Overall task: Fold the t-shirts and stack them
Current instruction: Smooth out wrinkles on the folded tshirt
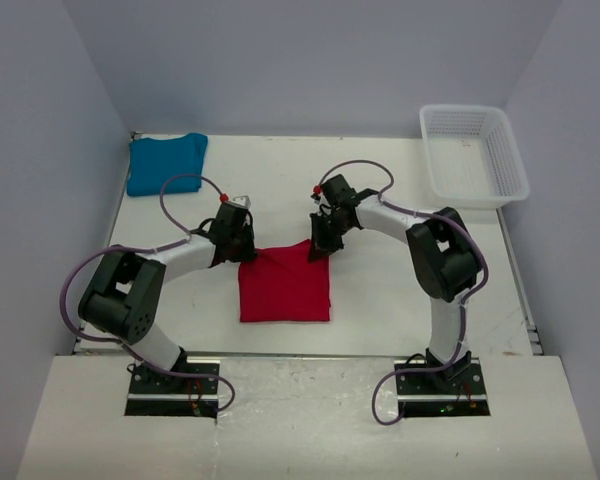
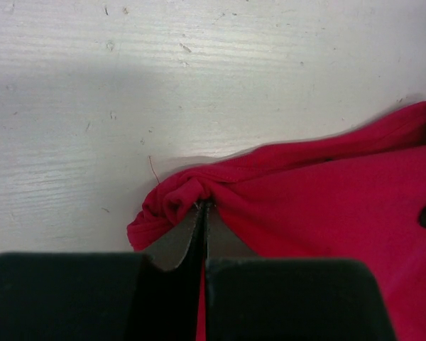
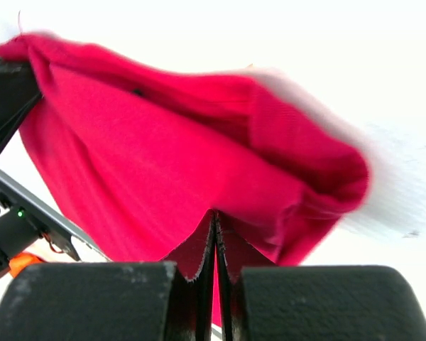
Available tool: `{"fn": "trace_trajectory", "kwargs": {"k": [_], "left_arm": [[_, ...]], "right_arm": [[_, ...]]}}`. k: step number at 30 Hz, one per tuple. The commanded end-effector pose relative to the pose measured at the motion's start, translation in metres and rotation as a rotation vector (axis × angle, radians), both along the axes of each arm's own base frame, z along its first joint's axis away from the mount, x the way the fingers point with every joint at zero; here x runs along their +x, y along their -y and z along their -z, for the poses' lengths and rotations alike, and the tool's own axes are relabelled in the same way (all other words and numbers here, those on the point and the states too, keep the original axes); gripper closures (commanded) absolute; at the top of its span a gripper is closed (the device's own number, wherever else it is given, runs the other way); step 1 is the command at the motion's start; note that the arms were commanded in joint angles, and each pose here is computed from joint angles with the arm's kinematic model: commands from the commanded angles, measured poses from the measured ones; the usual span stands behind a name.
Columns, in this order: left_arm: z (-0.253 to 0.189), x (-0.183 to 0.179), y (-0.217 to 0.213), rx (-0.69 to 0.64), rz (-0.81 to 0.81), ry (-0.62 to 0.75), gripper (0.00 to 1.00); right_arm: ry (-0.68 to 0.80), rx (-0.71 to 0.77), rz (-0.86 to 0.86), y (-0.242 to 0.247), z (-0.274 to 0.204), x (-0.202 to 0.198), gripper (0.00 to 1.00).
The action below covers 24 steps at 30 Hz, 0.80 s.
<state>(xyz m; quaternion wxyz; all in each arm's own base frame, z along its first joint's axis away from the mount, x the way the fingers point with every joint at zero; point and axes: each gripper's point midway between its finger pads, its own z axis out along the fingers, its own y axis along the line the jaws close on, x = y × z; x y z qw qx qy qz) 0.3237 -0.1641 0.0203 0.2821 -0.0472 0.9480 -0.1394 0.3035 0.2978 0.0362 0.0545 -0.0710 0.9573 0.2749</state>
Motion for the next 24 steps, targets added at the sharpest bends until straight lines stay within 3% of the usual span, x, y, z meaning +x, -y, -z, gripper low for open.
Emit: {"fn": "trace_trajectory", "kwargs": {"k": [1, 14, 24], "left_arm": [[-0.002, -0.008, -0.007, 0.025, 0.017, -0.010, 1.00], [-0.005, -0.013, -0.010, 0.026, 0.025, 0.001, 1.00], [-0.029, 0.010, -0.013, 0.048, -0.008, 0.097, 0.98]], "right_arm": [[0.013, -0.027, 0.018, 0.010, 0.002, 0.007, 1.00], [-0.123, -0.034, 0.099, 0.026, 0.032, 0.011, 1.00], [-0.075, -0.031, 0.100, 0.030, 0.025, 0.019, 1.00]]}}
